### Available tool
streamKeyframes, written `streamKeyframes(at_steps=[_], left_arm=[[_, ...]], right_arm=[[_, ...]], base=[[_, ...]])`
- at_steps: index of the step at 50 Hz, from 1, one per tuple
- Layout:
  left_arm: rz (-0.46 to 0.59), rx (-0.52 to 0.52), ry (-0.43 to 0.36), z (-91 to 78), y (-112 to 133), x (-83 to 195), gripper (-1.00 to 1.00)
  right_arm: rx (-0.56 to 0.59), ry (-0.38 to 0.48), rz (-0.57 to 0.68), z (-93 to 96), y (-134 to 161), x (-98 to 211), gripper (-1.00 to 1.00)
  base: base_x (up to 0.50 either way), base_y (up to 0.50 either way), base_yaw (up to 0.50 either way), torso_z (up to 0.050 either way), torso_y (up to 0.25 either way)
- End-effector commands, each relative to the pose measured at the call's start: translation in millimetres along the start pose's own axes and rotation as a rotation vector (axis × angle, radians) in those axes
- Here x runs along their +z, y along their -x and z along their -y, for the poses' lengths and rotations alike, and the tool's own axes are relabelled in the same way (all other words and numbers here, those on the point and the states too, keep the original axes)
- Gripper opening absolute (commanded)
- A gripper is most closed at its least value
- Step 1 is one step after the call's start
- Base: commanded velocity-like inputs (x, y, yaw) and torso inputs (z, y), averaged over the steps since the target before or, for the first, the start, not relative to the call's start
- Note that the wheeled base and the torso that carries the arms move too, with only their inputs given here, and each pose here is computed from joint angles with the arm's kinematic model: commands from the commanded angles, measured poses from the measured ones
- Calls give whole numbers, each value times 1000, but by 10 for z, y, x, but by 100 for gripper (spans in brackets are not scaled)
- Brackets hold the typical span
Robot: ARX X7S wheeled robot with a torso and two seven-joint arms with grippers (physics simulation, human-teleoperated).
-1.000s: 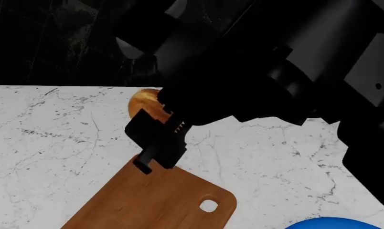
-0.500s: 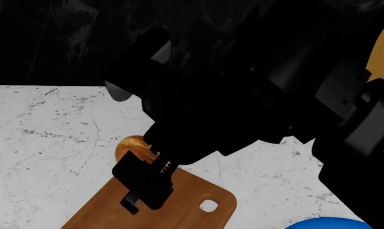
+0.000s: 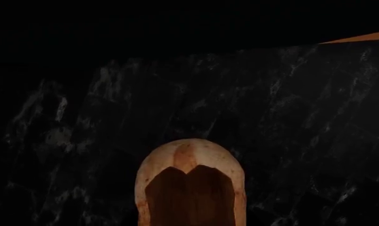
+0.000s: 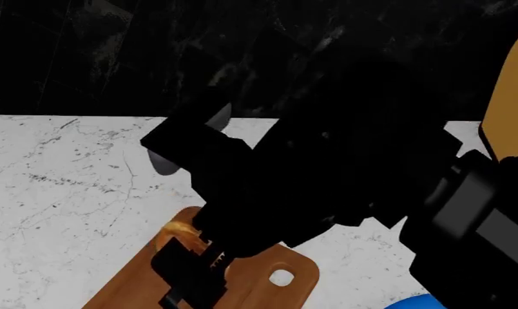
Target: Place all breads on the cutting board.
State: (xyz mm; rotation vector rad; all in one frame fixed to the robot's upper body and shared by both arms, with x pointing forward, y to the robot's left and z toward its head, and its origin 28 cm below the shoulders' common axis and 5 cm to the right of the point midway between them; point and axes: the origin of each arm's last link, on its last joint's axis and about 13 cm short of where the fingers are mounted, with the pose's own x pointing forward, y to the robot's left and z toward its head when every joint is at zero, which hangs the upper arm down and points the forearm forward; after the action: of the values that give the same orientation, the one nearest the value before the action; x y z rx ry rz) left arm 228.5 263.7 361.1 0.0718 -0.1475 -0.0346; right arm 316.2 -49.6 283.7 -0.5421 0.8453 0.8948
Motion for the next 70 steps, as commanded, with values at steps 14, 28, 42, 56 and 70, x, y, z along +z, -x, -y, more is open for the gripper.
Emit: streamKeyframes(at_steps=[14,28,42,56,70], left_arm=[[-1,13,24,-4,-5,-17,-100],[-5,9,22,3,12,-21,-100],[-156,-184,-119,156,304,158,-100],[-179,-276,-160,240,474,300,-100],[-236,-383,-234,331,521,294,-100]], right_arm=[[2,-5,-45,-1,-154,-122,100],[-40,-17,39,9,266,-66,100],[-187,-116,299,22,1126,-199,100],[-252,-172,344,143,1222,-286,100],[-314,-238,371,280,1286,-397,100]], base=[[0,0,0,0,0],[0,0,0,0,1],[0,0,0,0,0],[0,0,0,0,0],[0,0,0,0,0]])
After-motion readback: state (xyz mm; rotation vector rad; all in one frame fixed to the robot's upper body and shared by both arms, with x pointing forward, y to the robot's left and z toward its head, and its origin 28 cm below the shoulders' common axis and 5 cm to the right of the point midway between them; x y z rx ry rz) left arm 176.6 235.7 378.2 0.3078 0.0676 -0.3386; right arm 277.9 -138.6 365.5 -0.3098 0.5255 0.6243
